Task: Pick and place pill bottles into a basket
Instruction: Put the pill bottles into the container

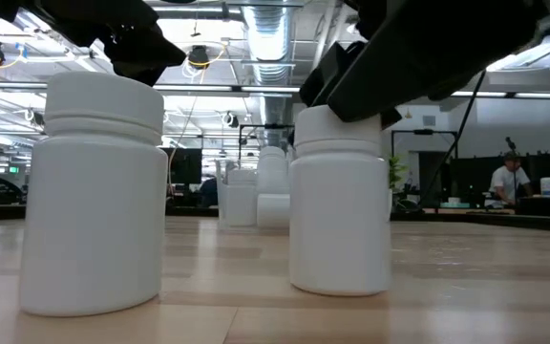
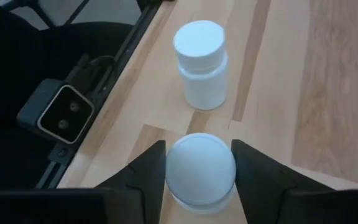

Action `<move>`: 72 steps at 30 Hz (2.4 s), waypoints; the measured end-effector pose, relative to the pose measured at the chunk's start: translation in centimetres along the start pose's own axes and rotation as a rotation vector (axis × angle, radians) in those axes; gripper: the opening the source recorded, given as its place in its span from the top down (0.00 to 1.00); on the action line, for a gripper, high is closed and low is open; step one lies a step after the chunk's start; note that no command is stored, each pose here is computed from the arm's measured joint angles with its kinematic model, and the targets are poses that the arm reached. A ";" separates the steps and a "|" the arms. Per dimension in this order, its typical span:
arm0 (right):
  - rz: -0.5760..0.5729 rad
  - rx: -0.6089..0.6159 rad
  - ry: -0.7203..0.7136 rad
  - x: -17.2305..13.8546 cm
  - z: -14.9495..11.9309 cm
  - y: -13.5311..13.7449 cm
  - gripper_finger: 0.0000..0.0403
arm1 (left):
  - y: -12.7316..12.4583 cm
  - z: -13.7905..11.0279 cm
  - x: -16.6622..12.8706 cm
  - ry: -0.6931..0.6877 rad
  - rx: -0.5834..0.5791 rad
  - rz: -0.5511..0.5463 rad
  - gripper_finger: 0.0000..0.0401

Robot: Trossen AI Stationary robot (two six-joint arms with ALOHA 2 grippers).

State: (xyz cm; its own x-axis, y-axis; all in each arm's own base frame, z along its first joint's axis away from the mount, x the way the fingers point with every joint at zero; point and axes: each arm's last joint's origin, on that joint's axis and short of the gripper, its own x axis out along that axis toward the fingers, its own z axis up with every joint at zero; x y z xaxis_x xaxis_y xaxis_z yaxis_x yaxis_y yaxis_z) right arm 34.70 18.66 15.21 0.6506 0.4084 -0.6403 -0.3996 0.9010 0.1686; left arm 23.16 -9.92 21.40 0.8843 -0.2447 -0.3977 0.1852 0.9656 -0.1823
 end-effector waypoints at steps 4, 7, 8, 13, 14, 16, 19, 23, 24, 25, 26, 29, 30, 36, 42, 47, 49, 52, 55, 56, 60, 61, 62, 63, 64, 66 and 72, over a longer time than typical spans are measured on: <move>-0.007 0.005 -0.001 -0.3 0.2 -0.3 0.59 | 0.0 0.0 0.0 0.004 0.001 0.001 0.51; -0.016 0.001 0.002 -0.5 0.3 -0.8 0.58 | 0.0 -0.1 0.0 0.006 0.001 0.002 0.52; -0.019 -0.008 0.008 -0.8 0.4 -0.9 0.59 | 0.0 -0.1 0.0 0.006 0.001 0.002 0.51; -0.044 -0.072 0.030 -1.9 1.2 -1.9 0.63 | 0.0 -0.1 0.0 0.008 0.002 0.002 0.51; -0.051 -0.082 0.022 -2.1 1.7 -2.2 0.63 | 0.0 -0.1 0.0 0.009 0.002 0.003 0.51; -0.072 -0.094 0.037 -2.6 2.3 -3.0 0.62 | 0.0 -0.1 0.0 0.009 0.002 0.003 0.51; -0.102 -0.119 0.047 -3.8 3.5 -4.3 0.59 | 0.0 -0.1 0.0 0.008 0.002 0.003 0.51; -0.143 -0.155 0.067 -5.6 4.7 -6.2 0.60 | 0.0 -0.1 0.0 0.007 0.002 0.002 0.52; -0.154 -0.165 0.063 -6.1 5.1 -6.7 0.61 | 0.0 -0.1 0.0 0.007 0.002 0.002 0.51; -0.165 -0.175 0.068 -6.8 5.5 -7.1 0.62 | 0.0 -0.1 0.0 0.006 0.002 0.002 0.51; -0.176 -0.182 0.071 -7.6 5.8 -7.6 0.63 | 0.0 -0.1 0.0 0.007 0.002 0.002 0.51; -0.215 -0.196 0.053 -9.6 7.0 -9.0 0.63 | 0.0 -0.1 0.0 0.007 0.002 0.002 0.51; -0.229 -0.197 0.057 -10.3 7.1 -9.6 0.62 | 0.0 -0.1 0.0 0.007 0.002 0.002 0.51; -0.327 -0.197 0.018 -14.8 8.6 -12.8 0.59 | 0.0 -0.1 0.0 0.006 0.002 0.002 0.51; -0.435 -0.179 0.008 -17.7 8.4 -16.8 0.63 | 0.0 0.0 0.0 0.003 0.001 0.001 0.51; -0.450 -0.103 0.011 -18.5 7.1 -20.9 0.59 | 0.0 0.0 0.0 0.003 0.001 0.001 0.51; -0.443 -0.071 0.009 -18.4 6.5 -22.4 0.59 | 0.0 0.0 0.0 0.003 0.002 0.001 0.51; -0.421 -0.037 0.003 -17.7 5.5 -24.4 0.61 | 0.0 0.0 0.0 0.003 0.002 0.001 0.51; -0.394 -0.011 0.010 -16.9 4.6 -25.9 0.63 | 0.0 0.0 0.0 0.002 0.008 0.002 0.52; -0.390 -0.004 0.015 -16.6 4.3 -26.3 0.63 | 0.0 0.0 0.0 0.002 0.008 0.002 0.52; -0.374 0.025 0.060 -15.4 3.2 -27.1 0.58 | 0.0 0.0 0.0 0.002 0.014 0.002 0.52; -0.372 0.025 0.063 -15.2 3.2 -27.1 0.57 | 0.0 0.0 0.0 0.002 0.014 0.002 0.51; -0.369 0.025 0.065 -15.0 3.1 -27.1 0.56 | 0.0 0.0 0.0 0.003 0.015 0.002 0.51; -0.367 0.027 0.068 -15.0 3.1 -27.1 0.55 | 0.0 0.0 0.0 0.003 0.019 0.001 0.51; -0.364 0.028 0.066 -14.9 3.2 -27.0 0.55 | 0.0 0.0 0.0 0.003 0.024 0.001 0.51; -0.361 0.020 0.060 -14.7 3.3 -26.8 0.54 | 0.0 0.0 0.0 0.003 0.033 0.001 0.52; -0.364 0.013 0.027 -14.8 4.0 -26.2 0.49 | 0.0 0.0 0.0 0.003 0.043 0.001 0.51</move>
State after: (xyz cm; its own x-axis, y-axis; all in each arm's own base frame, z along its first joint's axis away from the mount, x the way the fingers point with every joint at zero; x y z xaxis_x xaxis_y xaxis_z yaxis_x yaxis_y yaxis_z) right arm 38.16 -10.41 23.24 0.7315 0.0567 -0.6794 -0.1366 0.9885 -0.0645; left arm 23.16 -9.91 21.37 0.8834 -0.2437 -0.4002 0.2024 0.9688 -0.1431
